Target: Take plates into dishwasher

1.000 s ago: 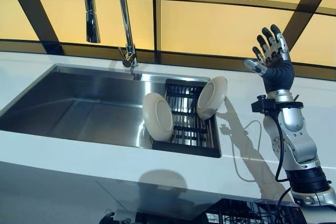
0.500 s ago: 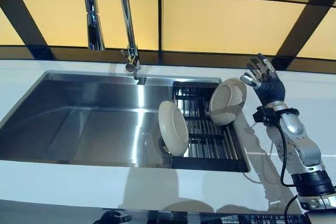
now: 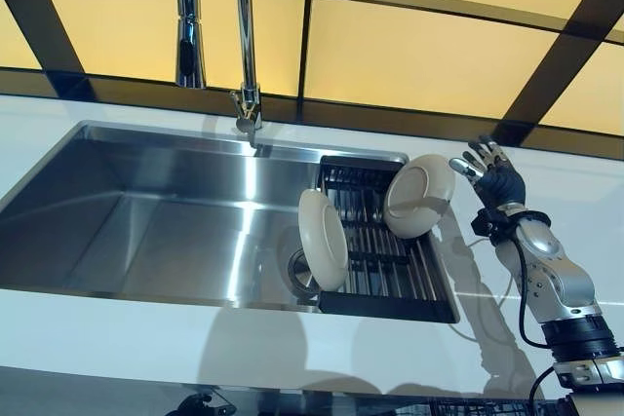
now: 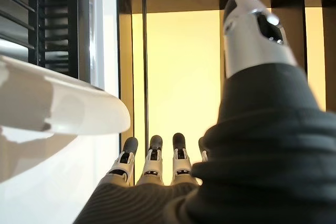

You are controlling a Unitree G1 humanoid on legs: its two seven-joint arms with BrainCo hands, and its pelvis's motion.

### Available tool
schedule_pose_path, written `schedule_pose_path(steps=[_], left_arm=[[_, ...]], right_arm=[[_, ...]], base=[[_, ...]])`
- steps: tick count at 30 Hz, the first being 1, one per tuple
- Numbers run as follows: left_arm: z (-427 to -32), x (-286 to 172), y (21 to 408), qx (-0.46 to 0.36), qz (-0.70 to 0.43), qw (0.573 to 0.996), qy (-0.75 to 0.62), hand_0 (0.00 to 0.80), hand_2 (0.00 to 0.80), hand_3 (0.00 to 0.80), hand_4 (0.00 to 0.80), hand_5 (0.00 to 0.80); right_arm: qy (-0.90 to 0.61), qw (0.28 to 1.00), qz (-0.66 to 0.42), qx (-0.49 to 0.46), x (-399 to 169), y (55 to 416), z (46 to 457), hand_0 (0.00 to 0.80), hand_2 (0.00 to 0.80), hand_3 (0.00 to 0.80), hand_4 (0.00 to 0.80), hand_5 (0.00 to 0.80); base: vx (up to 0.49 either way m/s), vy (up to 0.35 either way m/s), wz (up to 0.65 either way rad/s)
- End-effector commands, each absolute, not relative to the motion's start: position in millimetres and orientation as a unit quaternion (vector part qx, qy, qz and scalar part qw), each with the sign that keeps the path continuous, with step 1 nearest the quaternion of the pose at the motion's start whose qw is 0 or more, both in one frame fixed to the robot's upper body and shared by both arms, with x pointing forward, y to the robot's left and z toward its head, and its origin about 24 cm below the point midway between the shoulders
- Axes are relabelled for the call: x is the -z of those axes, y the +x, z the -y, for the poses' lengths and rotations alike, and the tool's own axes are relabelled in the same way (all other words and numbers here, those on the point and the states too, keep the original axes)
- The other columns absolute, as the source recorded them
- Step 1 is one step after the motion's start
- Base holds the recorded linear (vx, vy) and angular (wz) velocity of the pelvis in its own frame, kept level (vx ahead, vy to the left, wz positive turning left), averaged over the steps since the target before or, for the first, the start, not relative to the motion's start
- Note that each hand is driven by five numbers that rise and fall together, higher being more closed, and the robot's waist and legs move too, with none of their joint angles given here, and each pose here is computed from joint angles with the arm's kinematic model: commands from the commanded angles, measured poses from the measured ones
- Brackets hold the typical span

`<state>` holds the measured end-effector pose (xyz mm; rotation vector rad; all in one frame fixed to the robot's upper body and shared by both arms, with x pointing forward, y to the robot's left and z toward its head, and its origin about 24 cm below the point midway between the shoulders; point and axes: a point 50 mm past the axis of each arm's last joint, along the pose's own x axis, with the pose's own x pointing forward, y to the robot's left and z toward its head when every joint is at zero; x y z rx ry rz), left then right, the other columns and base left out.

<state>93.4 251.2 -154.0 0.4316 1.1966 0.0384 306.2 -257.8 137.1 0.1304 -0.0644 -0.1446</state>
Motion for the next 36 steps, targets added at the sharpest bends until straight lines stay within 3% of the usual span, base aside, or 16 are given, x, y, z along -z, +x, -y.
schedule_pose_path(steps=[1,14,28,36], left_arm=[[-256.4,149.1,108.8,-0.015,-0.542,0.811,0.22,0.0,0.0,0.0,0.0,0.0],[-260.5,148.8,106.4,-0.023,-0.547,0.807,0.22,0.0,0.0,0.0,0.0,0.0],[-272.2,143.0,112.3,-0.023,-0.539,0.808,0.238,0.0,0.0,0.0,0.0,0.0],[-276.2,141.4,111.5,-0.02,-0.538,0.806,0.246,0.0,0.0,0.0,0.0,0.0]], right_arm=[[0.068,0.975,0.155,0.14,-188.8,308.7,283.9,0.0,0.0,0.0,0.0,0.0],[0.078,0.982,0.093,0.143,-169.8,309.3,291.8,0.0,0.0,0.0,0.0,0.0],[0.125,0.982,-0.135,0.035,-117.3,314.7,301.8,0.0,0.0,0.0,0.0,0.0],[0.122,0.979,-0.158,0.044,-116.1,315.2,314.0,0.0,0.0,0.0,0.0,0.0]], base=[[0.0,0.0,0.0],[0.0,0.0,0.0],[0.0,0.0,0.0],[0.0,0.0,0.0]])
